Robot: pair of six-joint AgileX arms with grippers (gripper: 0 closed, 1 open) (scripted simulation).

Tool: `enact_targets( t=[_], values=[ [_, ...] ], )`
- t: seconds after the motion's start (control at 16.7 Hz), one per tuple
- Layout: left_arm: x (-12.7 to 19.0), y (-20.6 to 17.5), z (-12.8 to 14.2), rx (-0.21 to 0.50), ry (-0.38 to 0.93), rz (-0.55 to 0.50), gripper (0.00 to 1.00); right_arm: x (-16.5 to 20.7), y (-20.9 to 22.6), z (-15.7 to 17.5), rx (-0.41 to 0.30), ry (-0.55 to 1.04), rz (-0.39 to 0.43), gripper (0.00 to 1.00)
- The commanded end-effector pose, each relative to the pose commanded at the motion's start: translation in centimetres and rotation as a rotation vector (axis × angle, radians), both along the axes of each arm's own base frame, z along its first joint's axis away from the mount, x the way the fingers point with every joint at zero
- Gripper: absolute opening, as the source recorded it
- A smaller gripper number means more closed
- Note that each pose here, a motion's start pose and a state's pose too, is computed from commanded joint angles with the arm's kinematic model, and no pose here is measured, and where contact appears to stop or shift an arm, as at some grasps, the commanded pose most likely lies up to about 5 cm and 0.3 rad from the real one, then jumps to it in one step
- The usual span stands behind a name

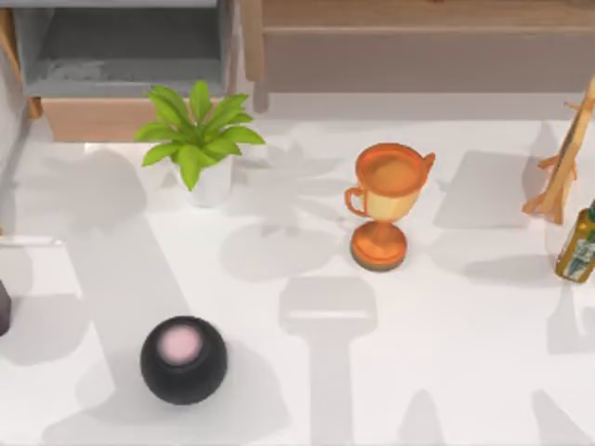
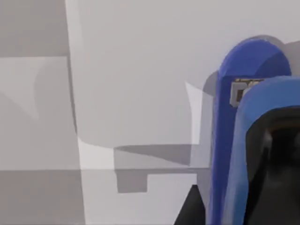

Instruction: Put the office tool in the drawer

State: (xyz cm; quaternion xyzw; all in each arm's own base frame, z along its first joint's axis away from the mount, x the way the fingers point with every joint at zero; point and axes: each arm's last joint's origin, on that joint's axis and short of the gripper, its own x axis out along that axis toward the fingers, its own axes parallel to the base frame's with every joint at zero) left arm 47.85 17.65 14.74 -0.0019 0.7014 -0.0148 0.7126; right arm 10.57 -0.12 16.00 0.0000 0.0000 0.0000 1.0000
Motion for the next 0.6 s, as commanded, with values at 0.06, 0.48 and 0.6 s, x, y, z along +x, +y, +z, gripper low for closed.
enact_targets(
  t=[0.06,0.48,0.6],
  values=[
    [0.0,0.0,0.0,0.0,0.0,0.0,0.75,0.0,0.0,0.0,0.0,0.0,0.0,1.0],
    [0.0,0.0,0.0,0.0,0.0,0.0,1.0,0.0,0.0,0.0,0.0,0.0,0.0,1.0],
    [0.0,0.0,0.0,0.0,0.0,0.0,1.0,0.0,0.0,0.0,0.0,0.0,0.0,1.0]
  ],
)
